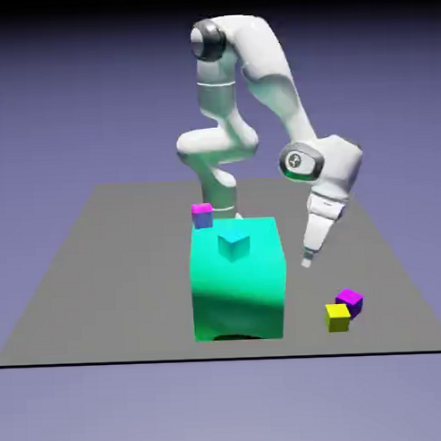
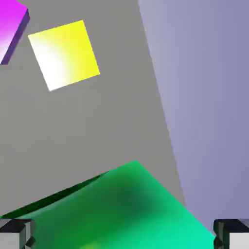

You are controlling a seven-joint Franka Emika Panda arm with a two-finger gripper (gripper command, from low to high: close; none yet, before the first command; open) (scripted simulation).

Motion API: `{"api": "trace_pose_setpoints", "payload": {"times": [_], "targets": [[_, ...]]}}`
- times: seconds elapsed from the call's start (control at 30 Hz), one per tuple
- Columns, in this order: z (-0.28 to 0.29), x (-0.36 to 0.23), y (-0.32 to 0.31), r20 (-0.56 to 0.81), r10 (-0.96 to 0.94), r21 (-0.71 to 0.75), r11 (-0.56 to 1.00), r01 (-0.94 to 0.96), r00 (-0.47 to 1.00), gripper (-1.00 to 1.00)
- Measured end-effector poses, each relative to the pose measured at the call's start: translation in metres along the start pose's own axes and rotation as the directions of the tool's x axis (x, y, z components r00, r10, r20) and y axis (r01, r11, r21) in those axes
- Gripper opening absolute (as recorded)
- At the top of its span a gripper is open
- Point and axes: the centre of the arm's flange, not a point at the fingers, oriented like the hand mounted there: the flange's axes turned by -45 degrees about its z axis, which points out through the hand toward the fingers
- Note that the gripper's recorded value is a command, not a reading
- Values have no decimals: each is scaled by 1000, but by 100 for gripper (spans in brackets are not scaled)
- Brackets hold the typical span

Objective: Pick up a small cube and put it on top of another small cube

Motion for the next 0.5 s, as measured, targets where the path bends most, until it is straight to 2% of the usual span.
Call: {"api": "trace_pose_setpoints", "payload": {"times": [0.13, 0.27, 0.43, 0.5], "targets": [[12, 51, -32, 136, -262, -44, 962, 270, 955, 0], [22, 98, -68, 271, -468, -80, 860, 504, 841, 0], [29, 154, -115, 431, -623, -115, 680, 724, 653, 0], [29, 164, -124, 457, -638, -120, 646, 754, 620, 0]]}}
